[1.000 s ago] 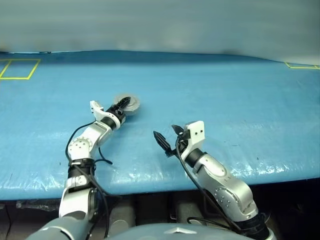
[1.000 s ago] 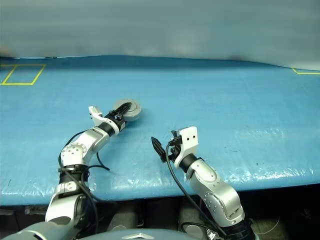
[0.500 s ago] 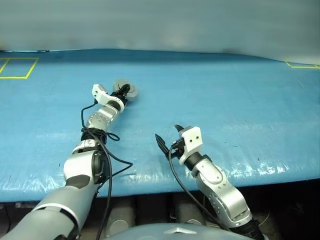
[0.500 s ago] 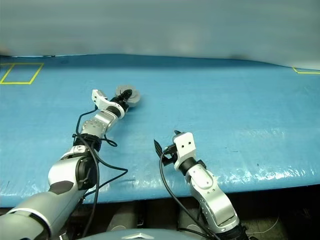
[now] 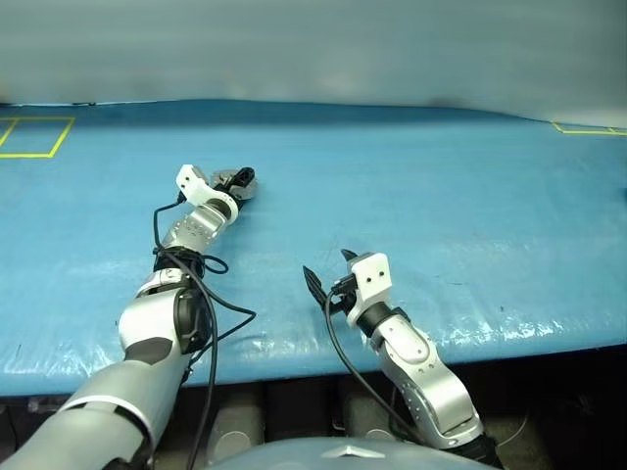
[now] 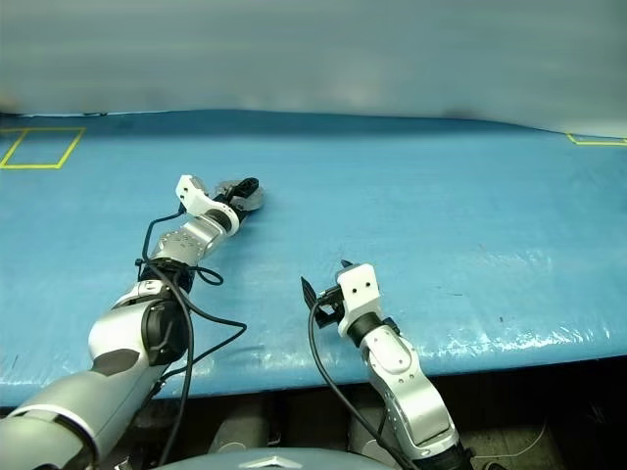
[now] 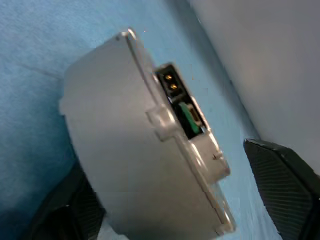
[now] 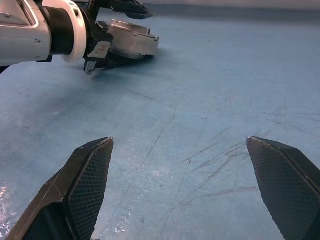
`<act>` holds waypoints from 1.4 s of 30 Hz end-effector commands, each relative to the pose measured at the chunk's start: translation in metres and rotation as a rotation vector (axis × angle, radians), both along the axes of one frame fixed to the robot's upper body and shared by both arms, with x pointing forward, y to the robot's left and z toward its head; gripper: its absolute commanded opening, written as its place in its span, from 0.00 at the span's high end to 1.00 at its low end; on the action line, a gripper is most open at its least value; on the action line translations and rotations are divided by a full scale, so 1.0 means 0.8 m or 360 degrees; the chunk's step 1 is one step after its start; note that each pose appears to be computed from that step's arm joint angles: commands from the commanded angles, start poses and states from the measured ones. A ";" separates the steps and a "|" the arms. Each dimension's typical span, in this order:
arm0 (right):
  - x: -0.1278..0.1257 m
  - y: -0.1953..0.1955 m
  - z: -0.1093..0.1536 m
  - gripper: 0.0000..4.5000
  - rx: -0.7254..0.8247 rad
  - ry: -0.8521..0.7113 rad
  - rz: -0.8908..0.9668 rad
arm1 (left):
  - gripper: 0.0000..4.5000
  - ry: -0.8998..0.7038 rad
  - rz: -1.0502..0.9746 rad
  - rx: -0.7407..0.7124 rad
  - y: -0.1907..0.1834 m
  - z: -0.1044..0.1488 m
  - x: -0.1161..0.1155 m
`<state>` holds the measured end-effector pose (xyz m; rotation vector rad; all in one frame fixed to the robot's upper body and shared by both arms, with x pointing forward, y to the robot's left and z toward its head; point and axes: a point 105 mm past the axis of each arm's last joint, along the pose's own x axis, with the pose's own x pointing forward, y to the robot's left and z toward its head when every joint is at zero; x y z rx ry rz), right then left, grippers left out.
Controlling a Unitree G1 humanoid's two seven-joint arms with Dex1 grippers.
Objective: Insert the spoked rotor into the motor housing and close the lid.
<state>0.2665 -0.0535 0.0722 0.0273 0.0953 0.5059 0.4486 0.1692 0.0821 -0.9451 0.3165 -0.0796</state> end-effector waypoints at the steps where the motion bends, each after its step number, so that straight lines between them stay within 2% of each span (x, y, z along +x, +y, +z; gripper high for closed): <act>1: 0.000 0.002 0.010 0.00 0.0035 -0.0040 0.0005 | 0.01 0.0213 0.0028 0.0032 0.022 -0.039 -0.025; 6: 0.001 0.004 0.008 0.00 0.0108 0.0031 0.0009 | 0.01 0.0278 -0.0075 0.0038 0.033 -0.052 -0.067; 9: 0.003 -0.002 0.010 0.00 0.0136 0.0042 -0.0021 | 0.01 0.0280 -0.0201 0.0155 0.034 -0.052 -0.095; 14: 0.005 -0.020 0.012 0.00 0.0059 -0.0025 -0.0068 | 0.01 0.0020 -0.0484 0.0838 0.032 -0.035 -0.135; 16: 0.004 -0.025 0.011 0.00 0.0027 -0.0036 -0.0076 | 0.01 -0.0111 -0.0516 0.0960 0.029 -0.027 -0.143; 18: 0.002 -0.033 0.012 0.00 0.0029 -0.0031 -0.0098 | 0.01 -0.0337 -0.0486 0.1203 0.030 -0.013 -0.155; 23: -0.003 -0.048 0.017 0.00 -0.0012 -0.0082 -0.0136 | 0.01 -0.0652 -0.0544 0.1681 0.020 0.001 -0.180; 26: -0.010 -0.053 0.009 0.00 -0.0105 -0.0074 -0.0113 | 0.01 -0.0767 -0.0554 0.1718 0.009 0.005 -0.191; 30: -0.016 -0.058 0.002 0.00 -0.0157 -0.0053 -0.0114 | 0.01 -0.0789 -0.0537 0.1706 0.002 0.000 -0.197; 42: -0.018 -0.056 -0.005 0.00 -0.0181 -0.0030 -0.0140 | 0.01 -0.0780 -0.0568 0.1694 -0.006 -0.009 -0.191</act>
